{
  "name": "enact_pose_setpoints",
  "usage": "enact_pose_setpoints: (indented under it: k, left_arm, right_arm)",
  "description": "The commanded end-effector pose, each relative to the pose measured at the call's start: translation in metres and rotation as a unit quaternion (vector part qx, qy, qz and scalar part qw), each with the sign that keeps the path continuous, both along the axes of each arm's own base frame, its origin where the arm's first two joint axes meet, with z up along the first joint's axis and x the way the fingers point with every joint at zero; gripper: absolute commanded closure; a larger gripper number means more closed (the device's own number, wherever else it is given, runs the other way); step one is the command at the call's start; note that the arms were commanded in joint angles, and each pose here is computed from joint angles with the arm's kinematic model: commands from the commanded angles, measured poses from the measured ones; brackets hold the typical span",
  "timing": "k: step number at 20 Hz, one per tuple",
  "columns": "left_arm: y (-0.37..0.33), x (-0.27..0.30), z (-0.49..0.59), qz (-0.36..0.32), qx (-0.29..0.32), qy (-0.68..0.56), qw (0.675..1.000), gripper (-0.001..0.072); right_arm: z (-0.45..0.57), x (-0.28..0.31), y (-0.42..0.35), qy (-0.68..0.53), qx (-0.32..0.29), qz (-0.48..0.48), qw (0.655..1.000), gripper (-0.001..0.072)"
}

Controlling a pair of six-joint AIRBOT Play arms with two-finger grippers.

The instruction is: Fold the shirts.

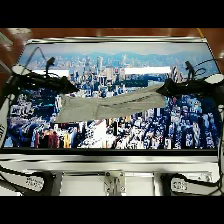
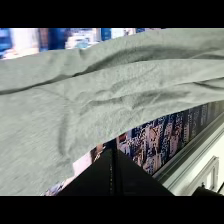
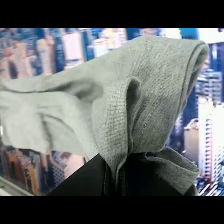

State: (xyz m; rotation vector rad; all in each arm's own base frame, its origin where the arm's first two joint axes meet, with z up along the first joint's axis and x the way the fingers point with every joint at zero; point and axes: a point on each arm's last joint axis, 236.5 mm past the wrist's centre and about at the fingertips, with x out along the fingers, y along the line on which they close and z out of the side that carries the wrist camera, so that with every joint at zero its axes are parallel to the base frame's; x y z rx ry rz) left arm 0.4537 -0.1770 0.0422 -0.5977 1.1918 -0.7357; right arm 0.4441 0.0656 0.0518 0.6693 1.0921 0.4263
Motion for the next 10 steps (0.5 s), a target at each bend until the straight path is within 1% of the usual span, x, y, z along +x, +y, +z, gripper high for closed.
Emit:
enact_pose_setpoints:
  k: [1, 3, 6, 8, 10]
  left_arm:
    - [-0.082, -0.010, -0.018, -0.019, 0.013, -0.026, 0.999, 0.0669]
    - [-0.130, -0.025, -0.026, -0.027, 0.017, -0.034, 0.999, 0.0669]
    - [-0.190, -0.037, -0.033, -0.014, 0.014, -0.053, 0.998, 0.0669]
    - [-0.231, -0.053, -0.035, -0.010, -0.008, -0.052, 0.999, 0.0669]
    - [-0.271, -0.079, -0.043, -0.013, -0.038, -0.021, 0.999, 0.0669]
  right_arm:
    - [0.075, -0.029, 0.011, -0.056, -0.002, 0.005, 0.998, 0.0644]
    - [0.107, -0.049, 0.018, -0.075, 0.001, 0.004, 0.997, 0.0644]
    - [0.143, -0.083, 0.029, -0.089, 0.005, 0.010, 0.996, 0.0644]
    - [0.162, -0.101, 0.033, -0.100, 0.006, 0.006, 0.995, 0.0644]
    - [0.176, -0.116, 0.036, -0.109, 0.006, 0.000, 0.994, 0.0644]
